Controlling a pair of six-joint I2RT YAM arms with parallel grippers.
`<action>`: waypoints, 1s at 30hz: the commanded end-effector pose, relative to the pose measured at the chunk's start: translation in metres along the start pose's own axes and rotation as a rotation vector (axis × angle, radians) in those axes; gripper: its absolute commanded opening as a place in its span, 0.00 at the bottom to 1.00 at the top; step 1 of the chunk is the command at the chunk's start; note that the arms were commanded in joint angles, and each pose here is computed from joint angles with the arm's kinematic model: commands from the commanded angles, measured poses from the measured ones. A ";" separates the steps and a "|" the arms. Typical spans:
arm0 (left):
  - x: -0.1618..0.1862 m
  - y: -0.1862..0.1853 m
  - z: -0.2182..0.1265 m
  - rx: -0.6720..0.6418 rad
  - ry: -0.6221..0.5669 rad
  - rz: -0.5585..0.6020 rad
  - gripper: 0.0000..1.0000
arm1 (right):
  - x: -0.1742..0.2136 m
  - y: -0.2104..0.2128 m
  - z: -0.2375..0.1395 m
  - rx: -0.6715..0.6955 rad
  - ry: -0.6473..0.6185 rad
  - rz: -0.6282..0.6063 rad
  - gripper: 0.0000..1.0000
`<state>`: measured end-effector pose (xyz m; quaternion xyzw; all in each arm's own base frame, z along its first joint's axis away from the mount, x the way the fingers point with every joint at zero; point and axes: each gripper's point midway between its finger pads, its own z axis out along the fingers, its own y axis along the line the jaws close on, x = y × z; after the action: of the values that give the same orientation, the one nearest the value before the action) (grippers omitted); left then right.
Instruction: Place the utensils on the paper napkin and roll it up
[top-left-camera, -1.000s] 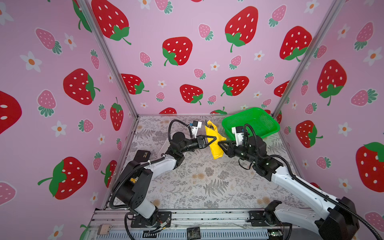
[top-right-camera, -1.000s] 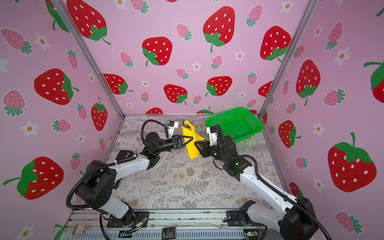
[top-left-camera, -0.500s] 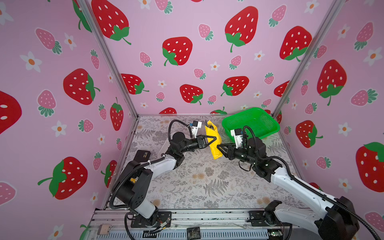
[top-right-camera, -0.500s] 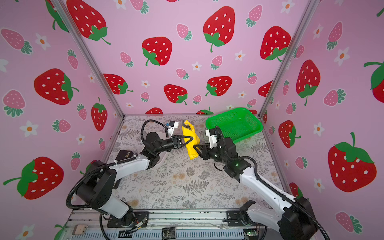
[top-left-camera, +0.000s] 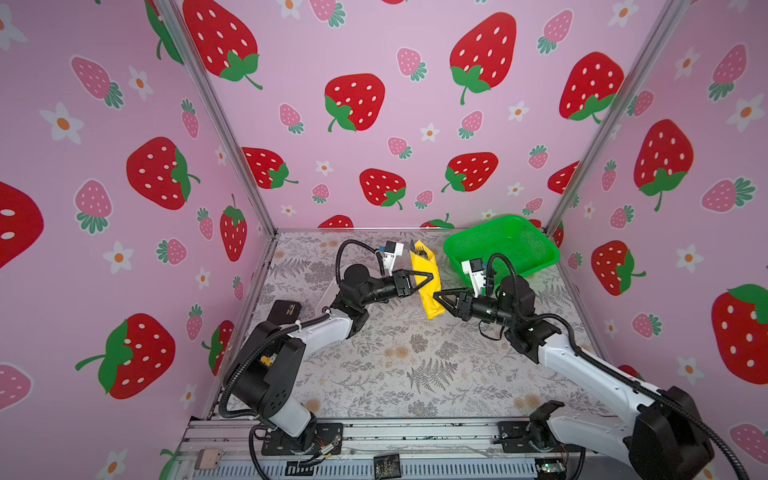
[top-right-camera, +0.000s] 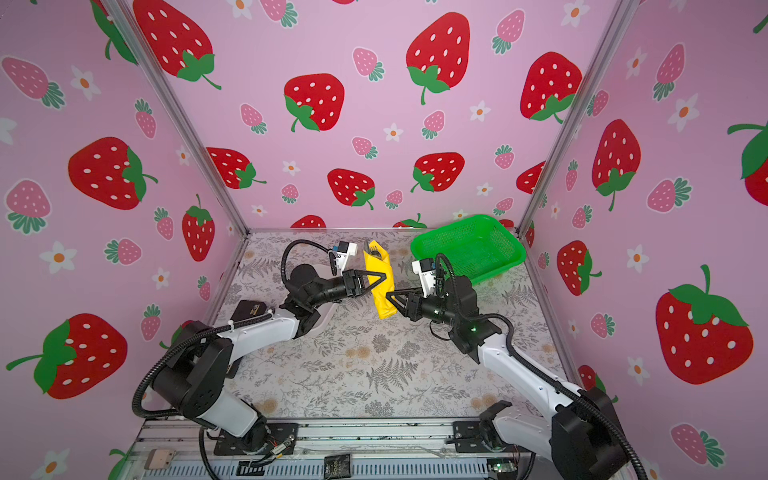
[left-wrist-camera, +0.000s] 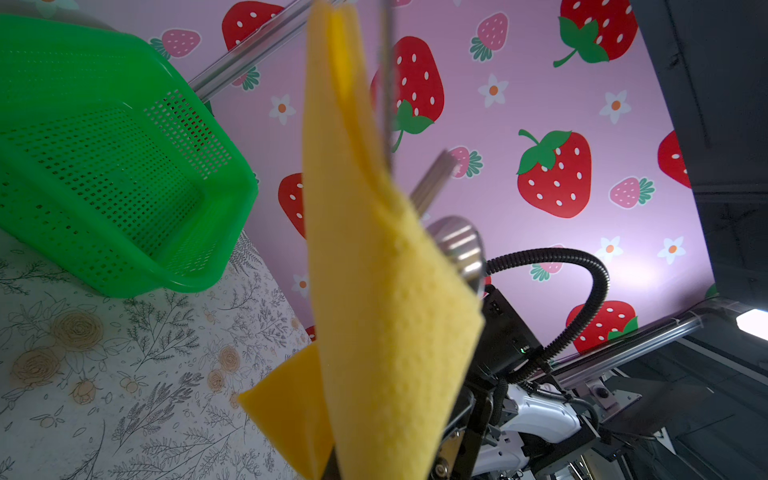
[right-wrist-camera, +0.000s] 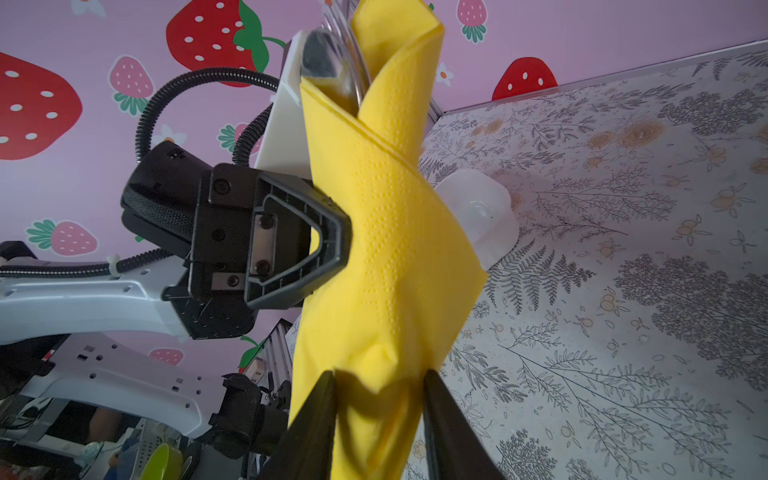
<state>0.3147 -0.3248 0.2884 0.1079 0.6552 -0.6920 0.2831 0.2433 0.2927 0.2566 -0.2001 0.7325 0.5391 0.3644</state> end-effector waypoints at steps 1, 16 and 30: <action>-0.012 -0.045 -0.001 0.121 -0.008 0.100 0.00 | 0.005 0.010 0.002 -0.094 0.026 0.000 0.37; -0.006 -0.054 0.005 0.167 0.050 0.114 0.00 | 0.004 0.027 0.002 -0.249 0.049 -0.006 0.36; -0.004 -0.052 0.010 0.176 0.074 0.115 0.00 | -0.001 0.037 0.002 -0.323 0.034 -0.001 0.27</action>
<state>0.2991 -0.3314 0.3029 0.1572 0.6340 -0.7111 0.2599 0.2232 0.3072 0.2753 -0.2549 0.6567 0.6369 0.3133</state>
